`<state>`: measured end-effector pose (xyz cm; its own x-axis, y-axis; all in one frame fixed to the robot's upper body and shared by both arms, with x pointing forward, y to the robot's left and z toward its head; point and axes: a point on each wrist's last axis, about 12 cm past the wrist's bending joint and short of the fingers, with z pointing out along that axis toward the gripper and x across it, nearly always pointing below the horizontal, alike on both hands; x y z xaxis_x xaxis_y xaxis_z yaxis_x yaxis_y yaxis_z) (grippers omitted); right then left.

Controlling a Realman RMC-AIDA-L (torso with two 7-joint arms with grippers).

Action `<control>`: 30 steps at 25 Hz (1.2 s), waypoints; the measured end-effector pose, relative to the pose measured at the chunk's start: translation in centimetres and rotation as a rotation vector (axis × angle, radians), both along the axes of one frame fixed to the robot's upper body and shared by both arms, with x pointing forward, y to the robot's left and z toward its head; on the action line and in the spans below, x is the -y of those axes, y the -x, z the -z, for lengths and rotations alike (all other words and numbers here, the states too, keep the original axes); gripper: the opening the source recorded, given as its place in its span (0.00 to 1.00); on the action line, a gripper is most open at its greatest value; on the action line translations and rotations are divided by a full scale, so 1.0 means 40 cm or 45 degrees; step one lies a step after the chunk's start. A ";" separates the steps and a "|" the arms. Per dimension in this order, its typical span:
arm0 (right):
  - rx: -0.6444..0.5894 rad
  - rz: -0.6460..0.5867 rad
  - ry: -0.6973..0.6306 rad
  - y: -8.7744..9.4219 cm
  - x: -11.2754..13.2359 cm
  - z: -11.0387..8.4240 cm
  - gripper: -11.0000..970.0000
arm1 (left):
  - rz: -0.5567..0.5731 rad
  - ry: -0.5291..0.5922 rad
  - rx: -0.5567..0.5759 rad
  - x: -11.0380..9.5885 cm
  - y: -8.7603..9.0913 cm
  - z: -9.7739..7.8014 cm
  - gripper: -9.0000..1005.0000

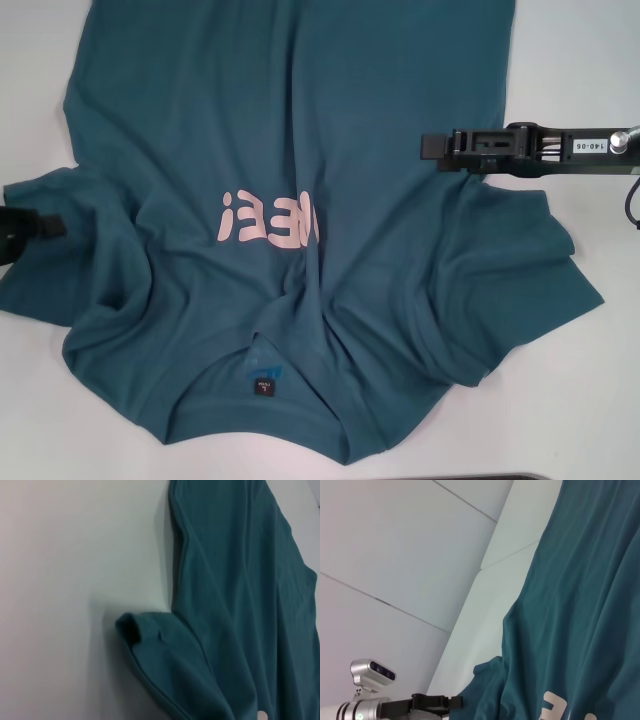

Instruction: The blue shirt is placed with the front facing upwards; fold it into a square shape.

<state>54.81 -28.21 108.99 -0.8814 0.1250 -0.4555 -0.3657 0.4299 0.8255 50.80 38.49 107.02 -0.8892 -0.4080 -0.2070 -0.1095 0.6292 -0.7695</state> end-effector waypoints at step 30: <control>0.002 0.004 0.003 -0.002 0.002 -0.001 0.76 | -0.054 -0.247 -0.002 -0.166 -0.037 -0.135 0.02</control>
